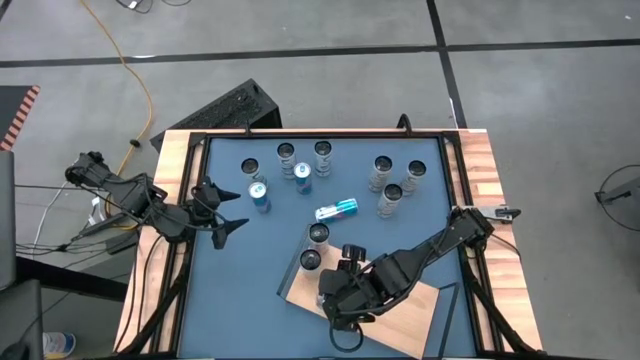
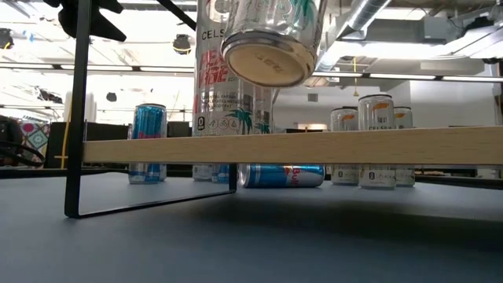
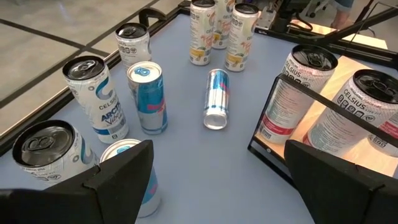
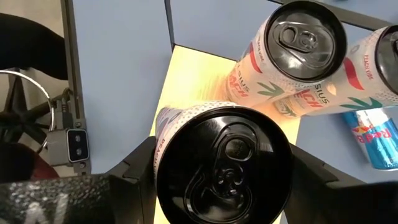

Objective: Place canned beverage on shelf
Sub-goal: Put the white pink soda can aligned with the other white pink soda cans on the shelf

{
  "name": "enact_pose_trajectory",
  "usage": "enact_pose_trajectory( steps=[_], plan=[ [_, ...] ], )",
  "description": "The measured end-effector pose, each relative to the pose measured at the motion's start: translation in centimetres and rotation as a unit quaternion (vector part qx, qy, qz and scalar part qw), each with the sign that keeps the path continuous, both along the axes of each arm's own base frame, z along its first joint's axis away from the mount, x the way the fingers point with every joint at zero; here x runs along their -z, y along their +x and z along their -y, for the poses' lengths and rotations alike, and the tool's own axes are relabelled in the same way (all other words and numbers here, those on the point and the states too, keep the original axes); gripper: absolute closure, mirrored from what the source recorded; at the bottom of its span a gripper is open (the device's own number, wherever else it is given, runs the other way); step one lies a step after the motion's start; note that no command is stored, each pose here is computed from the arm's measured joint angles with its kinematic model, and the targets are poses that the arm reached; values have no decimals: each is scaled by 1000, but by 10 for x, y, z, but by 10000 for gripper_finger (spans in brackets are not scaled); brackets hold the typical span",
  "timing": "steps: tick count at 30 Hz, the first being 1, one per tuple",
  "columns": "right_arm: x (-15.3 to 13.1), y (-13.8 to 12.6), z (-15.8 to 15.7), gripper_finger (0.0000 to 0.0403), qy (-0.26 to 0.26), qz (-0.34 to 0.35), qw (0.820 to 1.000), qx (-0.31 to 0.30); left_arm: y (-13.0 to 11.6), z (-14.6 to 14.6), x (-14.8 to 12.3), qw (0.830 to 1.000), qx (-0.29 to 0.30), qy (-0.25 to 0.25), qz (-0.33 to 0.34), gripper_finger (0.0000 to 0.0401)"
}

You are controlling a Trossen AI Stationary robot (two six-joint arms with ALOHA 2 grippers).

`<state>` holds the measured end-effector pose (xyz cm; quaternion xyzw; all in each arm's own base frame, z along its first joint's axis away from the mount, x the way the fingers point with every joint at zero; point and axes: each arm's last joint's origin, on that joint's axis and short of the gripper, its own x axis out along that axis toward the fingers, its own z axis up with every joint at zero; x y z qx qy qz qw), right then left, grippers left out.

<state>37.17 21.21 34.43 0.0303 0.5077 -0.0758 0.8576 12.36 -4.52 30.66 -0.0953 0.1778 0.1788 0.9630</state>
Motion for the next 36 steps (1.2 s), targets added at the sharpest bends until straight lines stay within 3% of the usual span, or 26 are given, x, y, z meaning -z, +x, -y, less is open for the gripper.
enact_pose_trajectory(
  steps=[8, 15, 24, 36],
  plan=[
    [24, 10, -1, 170, -14, -44, 999, -3, 0, 0, 0, 1000, 1, 3, -2, 53],
    [23, 10, -1, 169, -16, -41, 999, -2, 0, 0, 0, 1000, 1, 3, -1, 53],
    [23, 9, 0, 138, -18, -49, 999, -2, 0, 0, 0, 1000, 1, 4, -2, 53],
    [24, 11, 3, 133, 38, -80, 996, -16, 0, 0, 0, 1000, 1, 4, -2, 53]
  ],
)
